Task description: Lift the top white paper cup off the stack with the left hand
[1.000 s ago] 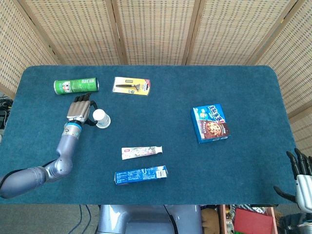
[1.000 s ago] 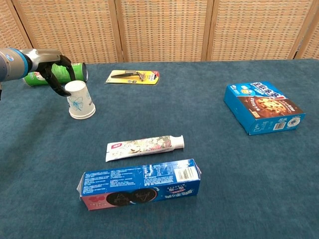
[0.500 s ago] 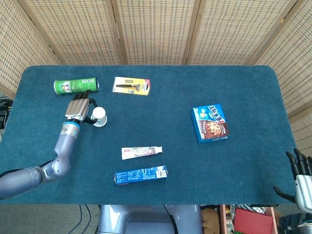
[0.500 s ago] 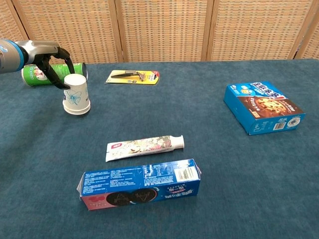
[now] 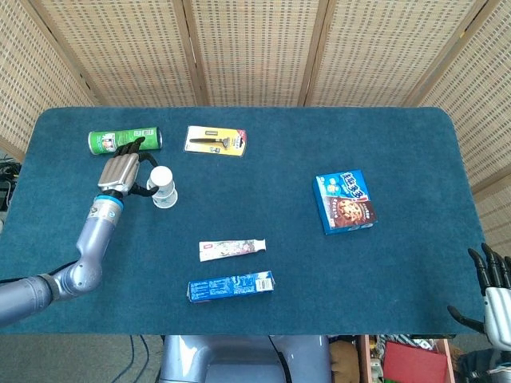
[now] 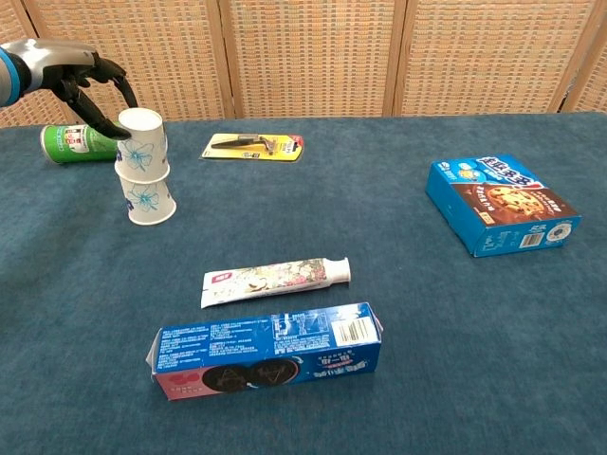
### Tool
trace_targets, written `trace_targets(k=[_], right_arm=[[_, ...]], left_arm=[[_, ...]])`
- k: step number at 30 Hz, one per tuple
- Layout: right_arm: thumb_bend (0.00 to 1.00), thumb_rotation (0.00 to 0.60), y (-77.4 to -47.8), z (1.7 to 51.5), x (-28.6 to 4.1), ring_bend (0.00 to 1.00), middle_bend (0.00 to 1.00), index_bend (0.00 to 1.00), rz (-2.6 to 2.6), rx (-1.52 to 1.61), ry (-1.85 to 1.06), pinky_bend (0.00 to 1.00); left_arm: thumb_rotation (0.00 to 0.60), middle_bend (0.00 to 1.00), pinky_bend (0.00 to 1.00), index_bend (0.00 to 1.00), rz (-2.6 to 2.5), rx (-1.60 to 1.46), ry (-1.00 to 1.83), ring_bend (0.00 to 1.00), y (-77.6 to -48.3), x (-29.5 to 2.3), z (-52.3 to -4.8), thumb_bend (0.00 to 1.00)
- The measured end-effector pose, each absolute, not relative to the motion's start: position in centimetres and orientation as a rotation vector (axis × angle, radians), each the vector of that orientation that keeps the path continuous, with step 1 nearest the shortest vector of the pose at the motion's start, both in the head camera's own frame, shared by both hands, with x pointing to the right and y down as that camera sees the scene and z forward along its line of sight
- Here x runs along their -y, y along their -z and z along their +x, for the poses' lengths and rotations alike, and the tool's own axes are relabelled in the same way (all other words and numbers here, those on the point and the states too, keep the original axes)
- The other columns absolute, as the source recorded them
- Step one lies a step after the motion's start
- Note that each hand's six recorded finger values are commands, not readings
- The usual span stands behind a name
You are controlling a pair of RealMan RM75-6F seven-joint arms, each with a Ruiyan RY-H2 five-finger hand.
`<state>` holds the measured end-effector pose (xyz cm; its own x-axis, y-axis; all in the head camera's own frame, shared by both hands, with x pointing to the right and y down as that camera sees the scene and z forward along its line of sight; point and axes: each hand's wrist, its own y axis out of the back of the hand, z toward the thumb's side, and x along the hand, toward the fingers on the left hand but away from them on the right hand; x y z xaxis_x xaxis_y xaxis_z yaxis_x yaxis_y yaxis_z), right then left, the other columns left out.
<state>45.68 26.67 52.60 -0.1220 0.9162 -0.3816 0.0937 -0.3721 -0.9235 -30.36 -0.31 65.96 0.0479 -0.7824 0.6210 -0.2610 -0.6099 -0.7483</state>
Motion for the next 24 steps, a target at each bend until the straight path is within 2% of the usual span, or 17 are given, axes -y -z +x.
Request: trace_targets(k=[7, 10, 15, 24], right_arm=[[0.00, 0.600, -52.6, 45.7, -26.6, 0.00, 0.00, 0.00, -1.480, 1.158, -1.567, 0.00], [0.00, 0.600, -52.6, 45.7, -26.6, 0.00, 0.00, 0.00, -1.483, 1.156, -1.568, 0.00], [0.00, 0.600, -52.7, 45.7, -26.6, 0.00, 0.00, 0.00, -1.482, 1.154, -1.574, 0.00], [0.00, 0.600, -53.2, 46.4, -26.5, 0.00, 0.00, 0.00, -1.480, 1.160, -1.607, 0.00]], left_arm=[[0.600, 0.00, 0.00, 0.40, -1.960, -1.128, 1.492, 0.00, -62.4, 1.3, -30.4, 0.26], [0.600, 0.00, 0.00, 0.40, -2.016, -1.146, 1.442, 0.00, -61.8, 1.1, -29.5, 0.26], [0.600, 0.00, 0.00, 0.40, -2.067, -1.133, 1.439, 0.00, -63.1, 0.6, -28.2, 0.26], [0.600, 0.00, 0.00, 0.40, -2.114, -1.122, 1.498, 0.00, -67.2, 0.0, -26.5, 0.26]])
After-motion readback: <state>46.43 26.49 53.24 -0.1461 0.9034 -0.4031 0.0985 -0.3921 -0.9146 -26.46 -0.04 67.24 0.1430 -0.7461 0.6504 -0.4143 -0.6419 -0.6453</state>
